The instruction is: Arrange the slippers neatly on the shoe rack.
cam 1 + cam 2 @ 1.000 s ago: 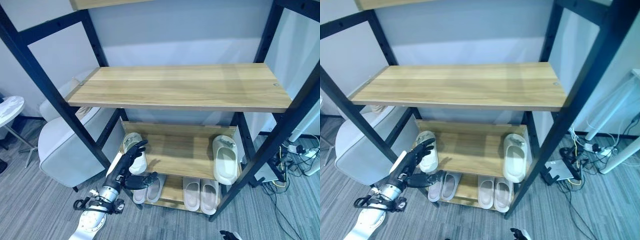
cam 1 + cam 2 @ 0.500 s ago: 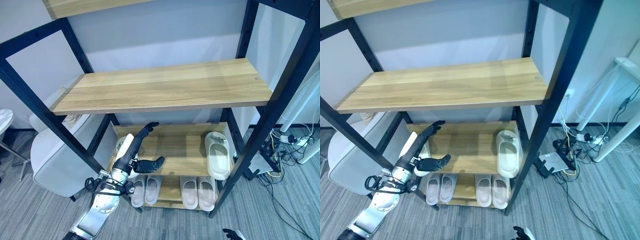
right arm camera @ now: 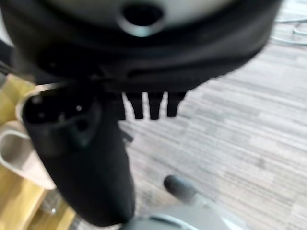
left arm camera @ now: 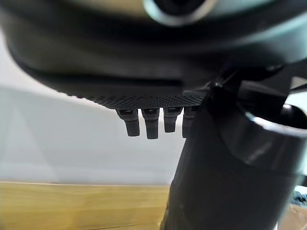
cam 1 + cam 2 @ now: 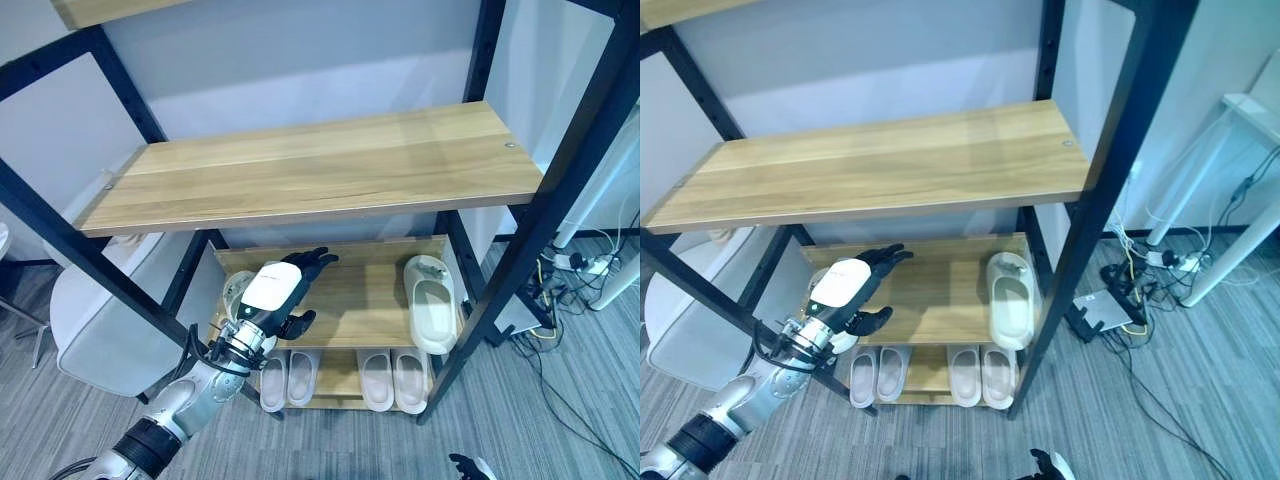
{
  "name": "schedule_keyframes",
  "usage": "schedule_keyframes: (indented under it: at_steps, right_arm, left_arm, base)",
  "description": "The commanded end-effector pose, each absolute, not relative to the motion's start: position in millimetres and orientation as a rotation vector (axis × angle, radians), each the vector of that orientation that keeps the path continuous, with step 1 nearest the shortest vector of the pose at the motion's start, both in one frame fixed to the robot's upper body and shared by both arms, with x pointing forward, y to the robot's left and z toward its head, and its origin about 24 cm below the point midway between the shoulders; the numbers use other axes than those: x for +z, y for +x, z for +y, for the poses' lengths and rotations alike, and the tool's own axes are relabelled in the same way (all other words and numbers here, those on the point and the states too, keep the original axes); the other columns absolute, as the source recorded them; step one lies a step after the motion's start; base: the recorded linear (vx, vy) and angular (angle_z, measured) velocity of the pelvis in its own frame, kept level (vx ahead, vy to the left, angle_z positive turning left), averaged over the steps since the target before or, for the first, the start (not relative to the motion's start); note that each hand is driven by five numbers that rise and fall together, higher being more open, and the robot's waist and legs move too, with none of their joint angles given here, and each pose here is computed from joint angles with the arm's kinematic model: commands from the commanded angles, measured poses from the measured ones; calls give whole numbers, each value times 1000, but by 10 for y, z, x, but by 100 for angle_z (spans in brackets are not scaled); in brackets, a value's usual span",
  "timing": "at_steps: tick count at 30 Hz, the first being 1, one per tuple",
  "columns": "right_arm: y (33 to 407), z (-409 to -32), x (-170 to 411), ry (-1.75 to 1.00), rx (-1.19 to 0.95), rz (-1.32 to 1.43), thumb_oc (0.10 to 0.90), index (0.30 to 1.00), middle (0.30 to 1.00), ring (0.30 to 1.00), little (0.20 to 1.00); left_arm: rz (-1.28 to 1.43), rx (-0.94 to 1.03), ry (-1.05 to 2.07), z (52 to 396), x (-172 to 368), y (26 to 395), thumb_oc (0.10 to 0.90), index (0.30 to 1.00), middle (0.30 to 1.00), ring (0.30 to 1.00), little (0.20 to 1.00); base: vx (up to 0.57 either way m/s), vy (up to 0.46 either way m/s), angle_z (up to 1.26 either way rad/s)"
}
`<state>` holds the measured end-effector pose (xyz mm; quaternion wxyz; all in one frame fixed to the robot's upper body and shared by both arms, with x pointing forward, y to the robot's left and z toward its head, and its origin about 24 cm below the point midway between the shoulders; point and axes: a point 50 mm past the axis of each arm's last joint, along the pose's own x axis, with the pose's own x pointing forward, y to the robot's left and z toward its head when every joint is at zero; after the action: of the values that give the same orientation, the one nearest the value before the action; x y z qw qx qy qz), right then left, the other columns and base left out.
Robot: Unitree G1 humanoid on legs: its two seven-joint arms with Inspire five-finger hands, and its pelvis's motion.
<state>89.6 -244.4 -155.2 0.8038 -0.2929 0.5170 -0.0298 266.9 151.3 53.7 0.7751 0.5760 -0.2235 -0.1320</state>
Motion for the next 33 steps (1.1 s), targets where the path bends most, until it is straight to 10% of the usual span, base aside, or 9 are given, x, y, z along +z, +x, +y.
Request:
schedule_keyframes:
  at_steps: [1,33]
  right_arm:
    - [894,-2263,-1591,-612,-29,1085,800,900,900,900,900]
    - [843,-2319,-1605,-652,-15,1127,800,900,900,900,900]
  left_arm:
    - [-701,-3,1313,1622,1164,3044,800,900,900,900,900]
    - [-445,325,1448,2423,1153,3194,800,900,900,900,900]
  base:
    - [0,0,0]
    - [-1,0,0]
